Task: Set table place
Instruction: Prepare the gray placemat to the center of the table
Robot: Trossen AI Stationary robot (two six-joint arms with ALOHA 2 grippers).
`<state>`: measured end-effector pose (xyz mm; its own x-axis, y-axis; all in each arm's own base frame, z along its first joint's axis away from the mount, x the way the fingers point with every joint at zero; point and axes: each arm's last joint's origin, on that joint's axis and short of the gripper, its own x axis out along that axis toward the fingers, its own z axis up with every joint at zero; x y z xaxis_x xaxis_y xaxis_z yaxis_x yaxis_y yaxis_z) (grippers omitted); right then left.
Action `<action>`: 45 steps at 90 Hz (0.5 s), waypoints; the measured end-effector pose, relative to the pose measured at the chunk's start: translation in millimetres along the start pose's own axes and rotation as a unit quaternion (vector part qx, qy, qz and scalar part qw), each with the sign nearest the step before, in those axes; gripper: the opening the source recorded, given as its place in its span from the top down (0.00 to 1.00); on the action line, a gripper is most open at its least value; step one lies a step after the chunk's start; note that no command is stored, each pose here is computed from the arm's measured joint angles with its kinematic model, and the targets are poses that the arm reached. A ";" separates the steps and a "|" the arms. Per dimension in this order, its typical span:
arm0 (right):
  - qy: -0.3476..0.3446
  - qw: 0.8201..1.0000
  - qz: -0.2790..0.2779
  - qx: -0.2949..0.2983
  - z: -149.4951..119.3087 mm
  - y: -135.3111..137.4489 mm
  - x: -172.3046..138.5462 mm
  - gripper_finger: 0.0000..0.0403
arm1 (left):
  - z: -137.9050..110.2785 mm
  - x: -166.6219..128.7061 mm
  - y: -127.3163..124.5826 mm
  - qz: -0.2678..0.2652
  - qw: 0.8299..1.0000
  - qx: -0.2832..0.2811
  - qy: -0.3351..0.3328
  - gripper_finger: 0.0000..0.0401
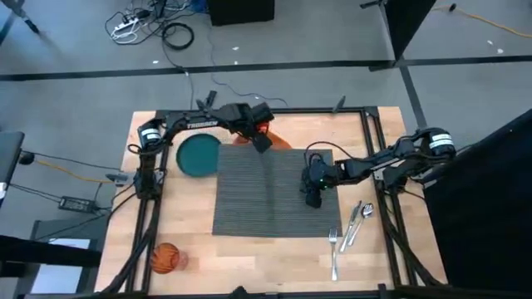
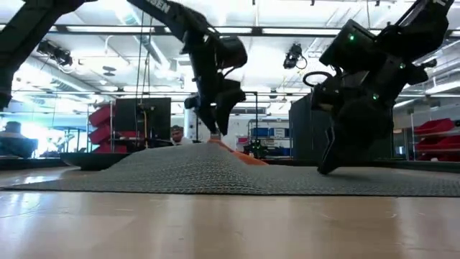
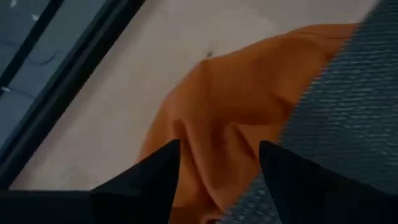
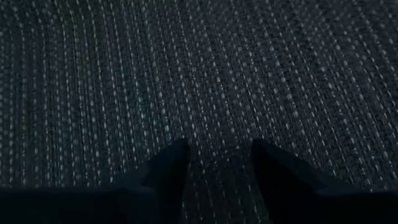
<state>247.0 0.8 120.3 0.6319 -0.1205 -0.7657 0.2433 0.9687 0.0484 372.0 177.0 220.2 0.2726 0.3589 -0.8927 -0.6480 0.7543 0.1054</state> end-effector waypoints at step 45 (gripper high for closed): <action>-0.008 1.000 0.002 -0.001 1.1 1.7 0.9 0.60 | -3.1 20.7 12.7 0.024 0.999 0.013 0.021 0.50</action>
<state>248.8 2.1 120.4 0.6453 -0.1192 -0.7546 0.2385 0.9698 0.0507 367.2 192.3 201.7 0.2113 0.3728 -0.9035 -0.6407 0.7510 0.1600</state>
